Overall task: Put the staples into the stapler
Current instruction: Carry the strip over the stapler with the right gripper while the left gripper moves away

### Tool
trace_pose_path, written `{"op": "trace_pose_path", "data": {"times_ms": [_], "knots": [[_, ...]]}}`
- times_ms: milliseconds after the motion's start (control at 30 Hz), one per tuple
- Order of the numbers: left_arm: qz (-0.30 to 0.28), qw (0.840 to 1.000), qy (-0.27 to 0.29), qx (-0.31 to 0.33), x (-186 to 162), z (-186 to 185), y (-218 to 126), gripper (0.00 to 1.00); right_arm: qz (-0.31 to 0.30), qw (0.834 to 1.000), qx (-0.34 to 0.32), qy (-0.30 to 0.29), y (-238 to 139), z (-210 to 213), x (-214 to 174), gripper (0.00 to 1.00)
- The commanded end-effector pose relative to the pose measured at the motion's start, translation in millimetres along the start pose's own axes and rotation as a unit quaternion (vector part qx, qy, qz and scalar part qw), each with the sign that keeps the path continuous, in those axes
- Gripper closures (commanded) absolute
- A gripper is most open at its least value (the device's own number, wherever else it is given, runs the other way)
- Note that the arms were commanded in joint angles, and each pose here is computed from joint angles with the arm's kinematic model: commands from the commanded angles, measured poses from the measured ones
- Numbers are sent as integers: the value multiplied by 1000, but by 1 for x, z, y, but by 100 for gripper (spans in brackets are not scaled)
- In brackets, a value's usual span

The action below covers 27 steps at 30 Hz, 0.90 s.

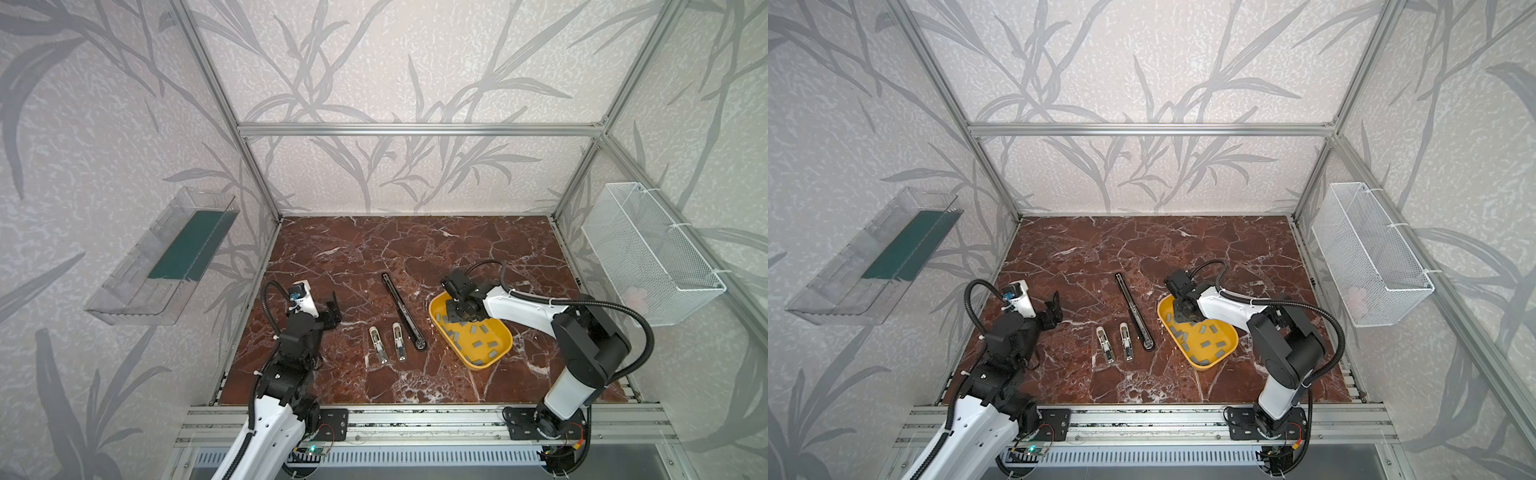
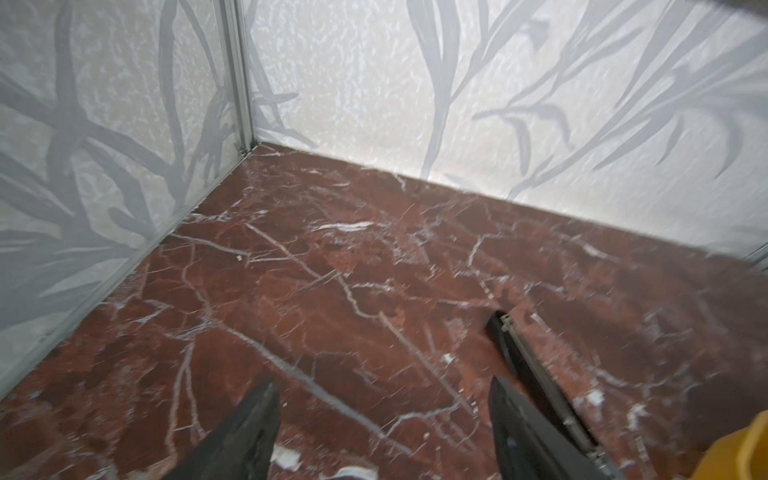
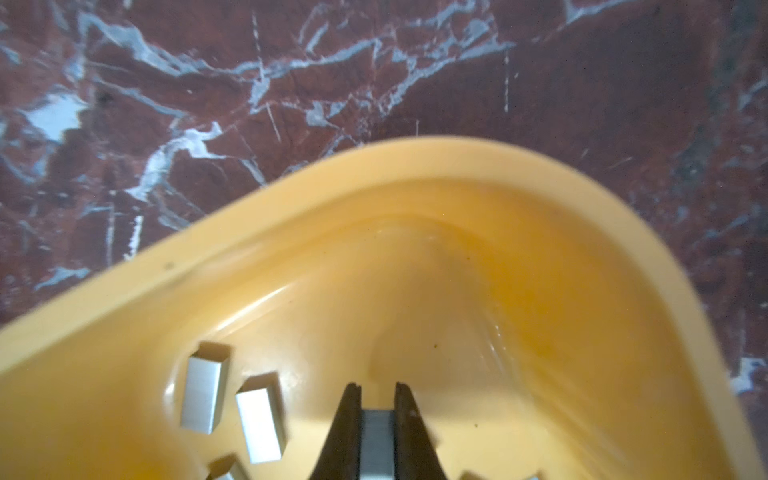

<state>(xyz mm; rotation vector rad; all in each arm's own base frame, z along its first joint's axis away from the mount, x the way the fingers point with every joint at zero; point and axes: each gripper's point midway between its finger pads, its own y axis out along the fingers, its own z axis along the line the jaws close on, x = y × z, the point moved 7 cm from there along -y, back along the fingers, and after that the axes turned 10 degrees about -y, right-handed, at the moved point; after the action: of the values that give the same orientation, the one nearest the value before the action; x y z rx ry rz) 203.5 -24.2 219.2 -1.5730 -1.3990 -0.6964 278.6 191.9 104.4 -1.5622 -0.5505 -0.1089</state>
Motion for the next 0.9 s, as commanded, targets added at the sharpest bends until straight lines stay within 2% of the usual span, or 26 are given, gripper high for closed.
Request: {"op": "trace_pose_path", "data": {"times_ms": [0, 100, 200, 333, 367, 400, 433, 467, 533, 600, 633, 700, 800, 867], "knots": [[4, 993, -115, -41, 30, -23, -10, 15, -27, 999, -24, -13, -22, -7, 2, 88], [16, 992, -110, -65, 60, -46, -18, 9, -57, 998, -31, -20, -40, -7, 3, 88], [34, 994, -60, -88, 84, -69, -15, 6, -91, 995, -27, -32, -63, -4, 3, 88], [51, 994, 18, -100, 103, -97, 16, 2, -158, 985, 0, -63, -100, 14, 0, 88], [66, 995, 33, -70, 103, -104, 29, 1, -171, 982, 21, -71, -109, 21, 0, 88], [105, 993, 26, -56, 102, -114, 44, 0, -186, 979, 40, -79, -117, 30, -2, 88], [148, 986, 14, -70, 98, -124, 63, 0, -200, 974, 53, -93, -123, 40, -4, 88], [195, 976, 5, -101, 93, -138, 84, 5, -212, 969, 61, -108, -127, 49, -6, 88], [235, 964, 13, -119, 90, -153, 116, 17, -223, 962, 81, -135, -127, 70, -8, 88], [215, 973, 28, -84, 89, -148, 137, 17, -203, 963, 102, -147, -119, 83, -5, 88], [183, 982, 15, -53, 86, -137, 146, 16, -192, 961, 112, -164, -117, 98, -9, 89], [135, 990, -14, -39, 91, -116, 154, 13, -174, 963, 109, -174, -113, 107, -7, 89], [106, 989, -95, -43, 103, -79, 156, 13, -171, 962, 105, -184, -104, 119, -4, 89], [95, 980, -146, -100, 109, -66, 156, 15, -166, 962, 112, -185, -96, 126, -4, 89]]}}
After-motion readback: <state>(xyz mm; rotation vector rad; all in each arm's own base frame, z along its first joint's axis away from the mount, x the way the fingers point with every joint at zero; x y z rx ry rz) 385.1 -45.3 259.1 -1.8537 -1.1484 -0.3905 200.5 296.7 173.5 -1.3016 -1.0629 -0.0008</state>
